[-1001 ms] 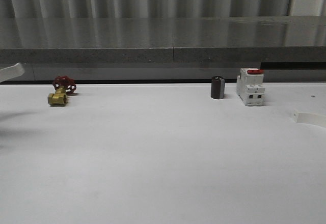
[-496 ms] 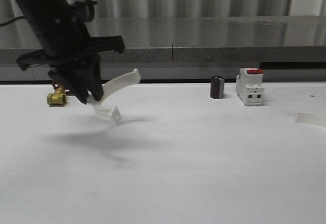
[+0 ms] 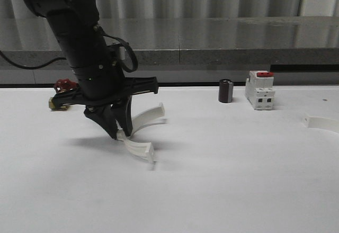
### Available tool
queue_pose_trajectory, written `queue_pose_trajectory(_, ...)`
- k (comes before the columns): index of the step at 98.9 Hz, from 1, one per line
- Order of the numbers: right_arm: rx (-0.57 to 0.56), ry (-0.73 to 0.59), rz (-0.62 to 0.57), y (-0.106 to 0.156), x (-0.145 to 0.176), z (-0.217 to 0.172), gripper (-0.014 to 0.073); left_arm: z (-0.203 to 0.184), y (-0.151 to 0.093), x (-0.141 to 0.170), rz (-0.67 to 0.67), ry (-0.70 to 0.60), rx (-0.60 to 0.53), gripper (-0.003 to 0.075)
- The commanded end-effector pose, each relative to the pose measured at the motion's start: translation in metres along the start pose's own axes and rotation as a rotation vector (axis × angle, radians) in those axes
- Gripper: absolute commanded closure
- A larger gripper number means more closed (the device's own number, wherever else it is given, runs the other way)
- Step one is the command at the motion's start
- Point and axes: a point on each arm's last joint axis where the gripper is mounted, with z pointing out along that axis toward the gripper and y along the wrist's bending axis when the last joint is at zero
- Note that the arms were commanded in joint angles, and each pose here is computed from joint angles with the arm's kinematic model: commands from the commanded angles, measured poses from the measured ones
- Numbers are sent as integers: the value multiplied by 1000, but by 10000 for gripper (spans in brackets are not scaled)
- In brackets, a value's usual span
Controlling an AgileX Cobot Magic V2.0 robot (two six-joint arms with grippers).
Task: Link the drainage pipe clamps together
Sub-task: 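Place the clamp half at table center and open the left gripper, then raise the left gripper away from the placed clamp half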
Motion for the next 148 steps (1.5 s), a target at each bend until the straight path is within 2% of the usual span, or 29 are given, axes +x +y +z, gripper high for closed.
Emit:
queue_pose_trajectory(1,-14,-118,-8,2,-13,-3,713,-22,-13,-9,-7,-83,50,626)
queue_pose_trajectory(11,-14,-118,-8,2,-13,-3,713,-20,-12,-9,-11,-76,51,591)
queue_pose_trajectory(18,-14,-118,-8,2,-13,-3,713,-20,-12,-9,-11,-76,51,531)
queue_pose_trajectory(25,-14,-118,-8,2,-13,-3,713,-20,-12,-7,-10,-65,48,439)
queue_pose_trajectory(42,-14,-118,-8,2,-13,-3,713,-20,-12,-6,-12,-45,44,146)
queue_pose_trajectory(51,-14,-118,-8,2,-13,-3,713,-25,-13,-5,-7,-46,46,72)
queue_pose_trajectory(69,-14,-118,-8,2,-13,-3,713,-53,-18,-8,99,-110,69,69)
queue_pose_trajectory(78,-14,-118,-8,2,-13,-3,713,-83,-22,-10,156,-200,95,69)
queue_pose_trajectory(90,-14,-118,-8,2,-13,-3,713,-132,-14,-13,205,-327,111,69)
queue_pose_trajectory(104,-14,-118,-8,2,-13,-3,713,-190,12,-6,228,-476,92,69)
queue_pose_trajectory(116,-14,-118,-8,2,-13,-3,713,-230,52,10,192,-598,30,69)
queue_pose_trajectory(133,-14,-118,-8,2,-13,-3,713,-268,103,56,128,-721,-85,69)
queue_pose_trajectory(148,-14,-119,-8,2,-14,-3,713,-279,125,111,53,-797,-147,73)
